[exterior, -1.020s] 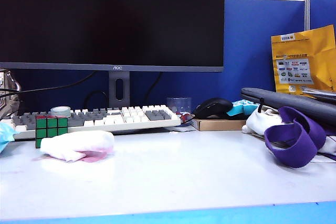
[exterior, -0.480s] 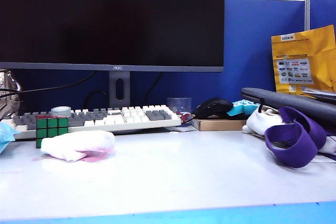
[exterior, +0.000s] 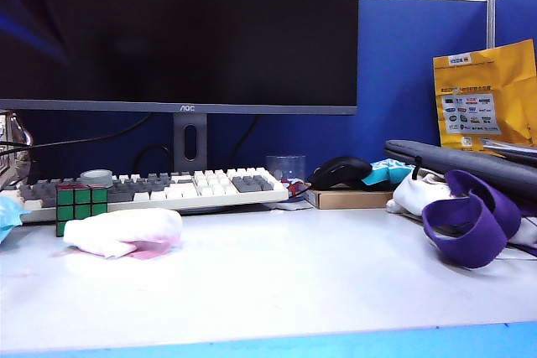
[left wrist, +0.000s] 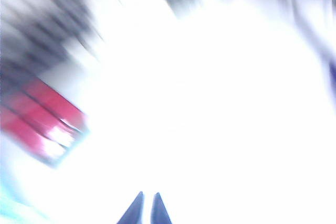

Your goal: Use the wet wipes on the table to wipe the cherry juice off the table, then put the wipes back on the table.

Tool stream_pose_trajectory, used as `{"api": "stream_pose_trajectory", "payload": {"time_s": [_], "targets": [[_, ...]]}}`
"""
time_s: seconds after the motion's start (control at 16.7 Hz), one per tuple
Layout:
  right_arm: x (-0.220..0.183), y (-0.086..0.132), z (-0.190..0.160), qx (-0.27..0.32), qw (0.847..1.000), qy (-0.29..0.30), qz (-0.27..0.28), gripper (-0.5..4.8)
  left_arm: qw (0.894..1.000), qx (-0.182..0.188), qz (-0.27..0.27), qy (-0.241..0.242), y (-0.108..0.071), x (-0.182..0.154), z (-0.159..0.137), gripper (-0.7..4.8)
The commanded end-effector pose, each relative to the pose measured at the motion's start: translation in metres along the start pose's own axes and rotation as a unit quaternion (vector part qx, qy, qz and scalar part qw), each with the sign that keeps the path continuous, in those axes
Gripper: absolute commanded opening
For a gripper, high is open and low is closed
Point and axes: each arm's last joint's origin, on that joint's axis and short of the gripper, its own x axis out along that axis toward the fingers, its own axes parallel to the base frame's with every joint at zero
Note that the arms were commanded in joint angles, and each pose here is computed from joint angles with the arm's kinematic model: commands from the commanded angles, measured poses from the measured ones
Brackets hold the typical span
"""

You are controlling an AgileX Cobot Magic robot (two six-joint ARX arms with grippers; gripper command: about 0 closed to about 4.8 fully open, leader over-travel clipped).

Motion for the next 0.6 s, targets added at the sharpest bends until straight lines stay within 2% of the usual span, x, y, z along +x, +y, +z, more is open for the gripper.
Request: {"api": "stream_pose_trajectory", "payload": {"time_s": [0.06,0.18,0.3,0.48,0.6], "targets": [[0.0,0.0,0.0,-0.002,1.0,-0.005,0.0,-0.01,0.997,0.02,-0.013,0.076,-0.011,0.037,-0.009,0.31],[0.0,0.0,0.0,-0.002,1.0,-0.004,0.0,-0.01,0.993,0.052,-0.009,0.104,-0.022,0.056,-0.012,0.31],[0.0,0.0,0.0,-0.002,1.0,-0.004,0.001,-0.01,0.988,0.067,-0.018,0.138,-0.028,0.075,-0.015,0.31],[0.0,0.0,0.0,-0.002,1.0,-0.002,0.0,-0.01,0.979,0.065,0.032,0.19,-0.02,0.1,-0.016,0.31],[0.0,0.0,0.0,-0.002,1.0,-0.002,0.0,-0.01,0.967,0.094,0.063,0.227,-0.016,0.108,-0.007,0.32]]}}
